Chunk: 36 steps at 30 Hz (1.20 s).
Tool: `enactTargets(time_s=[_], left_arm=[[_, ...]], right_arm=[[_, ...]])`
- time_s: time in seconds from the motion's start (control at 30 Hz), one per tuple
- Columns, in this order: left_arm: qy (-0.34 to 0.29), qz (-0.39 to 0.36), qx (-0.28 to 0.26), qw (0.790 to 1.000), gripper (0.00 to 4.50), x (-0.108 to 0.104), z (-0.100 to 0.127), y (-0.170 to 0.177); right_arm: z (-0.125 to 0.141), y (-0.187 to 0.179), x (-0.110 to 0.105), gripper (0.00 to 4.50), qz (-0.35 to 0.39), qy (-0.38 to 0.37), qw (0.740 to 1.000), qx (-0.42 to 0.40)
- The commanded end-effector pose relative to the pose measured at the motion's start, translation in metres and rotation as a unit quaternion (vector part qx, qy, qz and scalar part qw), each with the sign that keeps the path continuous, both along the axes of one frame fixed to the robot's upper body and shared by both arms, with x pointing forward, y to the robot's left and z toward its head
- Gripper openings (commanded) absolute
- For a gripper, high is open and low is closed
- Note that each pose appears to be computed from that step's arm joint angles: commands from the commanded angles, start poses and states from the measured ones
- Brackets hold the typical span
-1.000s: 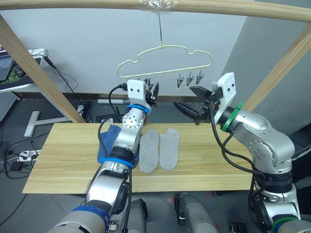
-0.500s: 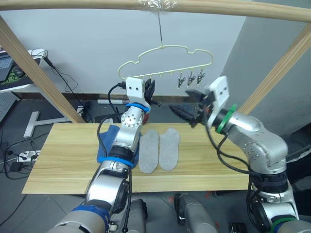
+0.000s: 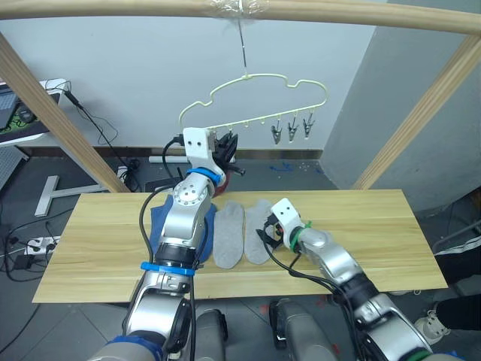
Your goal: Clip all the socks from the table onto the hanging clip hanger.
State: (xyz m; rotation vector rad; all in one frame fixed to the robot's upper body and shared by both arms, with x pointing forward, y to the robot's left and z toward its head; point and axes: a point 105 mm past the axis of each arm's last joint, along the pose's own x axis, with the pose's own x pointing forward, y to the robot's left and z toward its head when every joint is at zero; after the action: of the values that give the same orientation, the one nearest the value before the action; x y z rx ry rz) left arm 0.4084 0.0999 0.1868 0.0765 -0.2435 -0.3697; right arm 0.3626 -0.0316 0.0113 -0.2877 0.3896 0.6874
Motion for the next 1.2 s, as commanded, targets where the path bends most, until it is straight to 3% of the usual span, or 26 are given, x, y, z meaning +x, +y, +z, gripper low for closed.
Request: enactTargets(time_s=[0.03,0.2,0.3,0.5,0.67,0.7,0.77,0.87,0.93,1.03,1.2], left_arm=[[-0.002,0.002,0.002,1.0,0.12,-0.002,0.002,-0.001],[-0.001,0.009,0.005,1.0,0.12,-0.003,0.002,0.002],[0.0,0.012,0.008,1.0,0.12,-0.003,0.002,0.005],[0.002,0.012,0.009,1.0,0.12,-0.006,0.002,0.007],[0.021,-0.002,-0.006,1.0,0.12,-0.007,-0.002,0.008],[0.025,-0.006,-0.008,1.0,0.12,-0.008,-0.003,0.008],[0.094,-0.039,-0.064,0.993,0.12,-0.009,-0.021,0.006],[0.188,-0.08,-0.216,0.955,0.12,-0.013,-0.029,0.004],[0.222,-0.116,-0.271,0.93,0.12,-0.019,-0.026,0.0],[0.245,-0.144,-0.3,0.91,0.12,-0.025,-0.025,-0.002],[0.252,-0.154,-0.326,0.898,0.12,-0.029,-0.021,-0.004]], right_arm=[[0.0,0.009,0.007,4.5,0.0,-0.012,1.0,0.005],[-0.018,0.012,0.004,4.5,0.003,0.019,1.0,-0.008],[-0.034,0.002,-0.004,3.96,0.017,0.027,0.999,-0.043],[-0.047,-0.022,-0.016,1.82,0.048,0.022,0.995,-0.084],[-0.043,-0.044,-0.022,0.09,0.059,0.007,0.994,-0.096],[-0.042,-0.045,-0.023,0.01,0.061,0.005,0.993,-0.096],[-0.022,-0.046,-0.025,0.01,0.085,-0.027,0.992,-0.084],[0.032,-0.037,-0.029,0.01,0.151,-0.146,0.974,-0.084],[0.06,-0.028,-0.036,0.01,0.197,-0.213,0.953,-0.088],[0.086,-0.02,-0.04,0.01,0.212,-0.263,0.937,-0.085],[0.119,-0.007,-0.038,0.01,0.207,-0.309,0.926,-0.068]])
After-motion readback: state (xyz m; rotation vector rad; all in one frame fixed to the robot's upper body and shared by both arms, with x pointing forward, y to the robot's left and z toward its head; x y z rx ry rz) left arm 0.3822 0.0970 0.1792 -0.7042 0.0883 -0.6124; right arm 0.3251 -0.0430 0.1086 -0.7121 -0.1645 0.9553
